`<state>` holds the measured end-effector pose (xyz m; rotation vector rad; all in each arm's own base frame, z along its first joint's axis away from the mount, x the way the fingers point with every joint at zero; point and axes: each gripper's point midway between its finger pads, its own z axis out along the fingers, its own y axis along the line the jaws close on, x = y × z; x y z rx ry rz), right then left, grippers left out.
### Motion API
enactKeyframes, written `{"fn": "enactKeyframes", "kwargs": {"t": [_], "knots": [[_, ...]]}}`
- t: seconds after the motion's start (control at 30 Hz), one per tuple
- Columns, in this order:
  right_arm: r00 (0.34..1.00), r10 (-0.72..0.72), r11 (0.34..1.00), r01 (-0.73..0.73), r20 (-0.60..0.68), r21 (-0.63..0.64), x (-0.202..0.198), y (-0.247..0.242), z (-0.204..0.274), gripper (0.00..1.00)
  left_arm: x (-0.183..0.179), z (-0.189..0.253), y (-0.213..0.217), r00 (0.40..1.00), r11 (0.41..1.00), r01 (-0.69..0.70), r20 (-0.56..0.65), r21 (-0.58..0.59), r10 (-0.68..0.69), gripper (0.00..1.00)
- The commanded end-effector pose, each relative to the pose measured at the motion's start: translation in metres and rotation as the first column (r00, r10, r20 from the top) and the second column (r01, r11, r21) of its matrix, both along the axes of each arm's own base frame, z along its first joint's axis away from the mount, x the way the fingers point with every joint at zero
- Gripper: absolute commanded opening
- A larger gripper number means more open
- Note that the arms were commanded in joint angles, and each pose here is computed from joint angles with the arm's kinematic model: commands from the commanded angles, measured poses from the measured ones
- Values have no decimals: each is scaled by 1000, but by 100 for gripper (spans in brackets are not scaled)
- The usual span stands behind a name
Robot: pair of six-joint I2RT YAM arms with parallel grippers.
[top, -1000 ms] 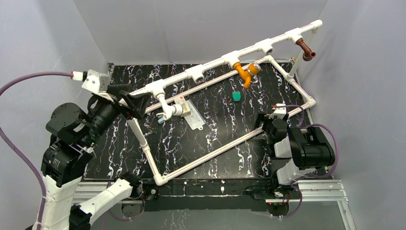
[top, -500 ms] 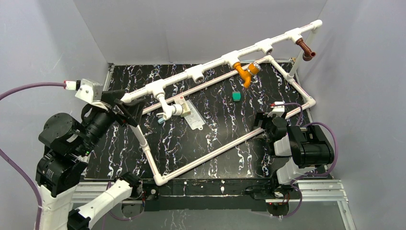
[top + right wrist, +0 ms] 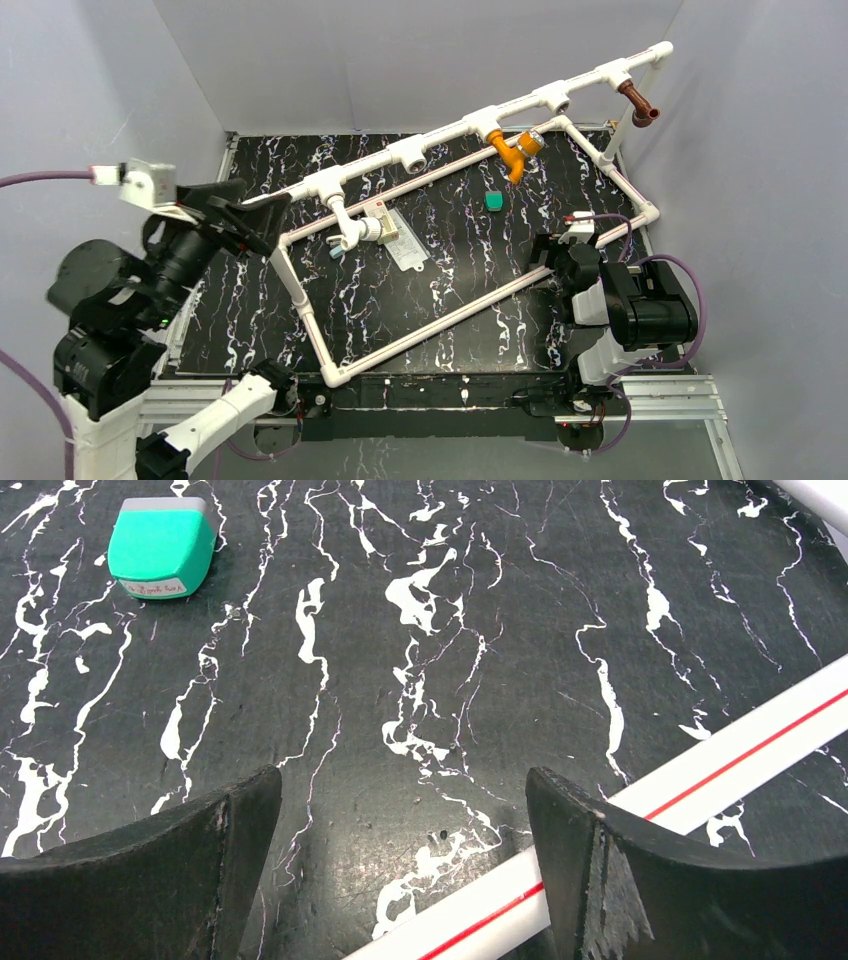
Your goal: Install the water faucets
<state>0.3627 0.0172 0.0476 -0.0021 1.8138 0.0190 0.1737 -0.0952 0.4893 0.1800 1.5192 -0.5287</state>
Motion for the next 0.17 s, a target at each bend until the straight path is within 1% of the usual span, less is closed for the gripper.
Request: {"fn": "enactKeyframes", "kwargs": {"t": [0.0, 0.07, 0.13], "knots": [[999, 2, 1000, -2, 43, 3, 13, -1, 14, 99, -12, 57, 14, 992, 997, -29, 122, -77, 38, 79], [1000, 8, 1000, -8, 30, 11, 15, -1, 12, 99, -17, 75, 17, 987, 996, -25, 157, -87, 38, 79], [1000, 16, 1000, -16, 23, 19, 16, -2, 11, 99, -13, 76, 12, 988, 997, -15, 151, -79, 26, 80]]}}
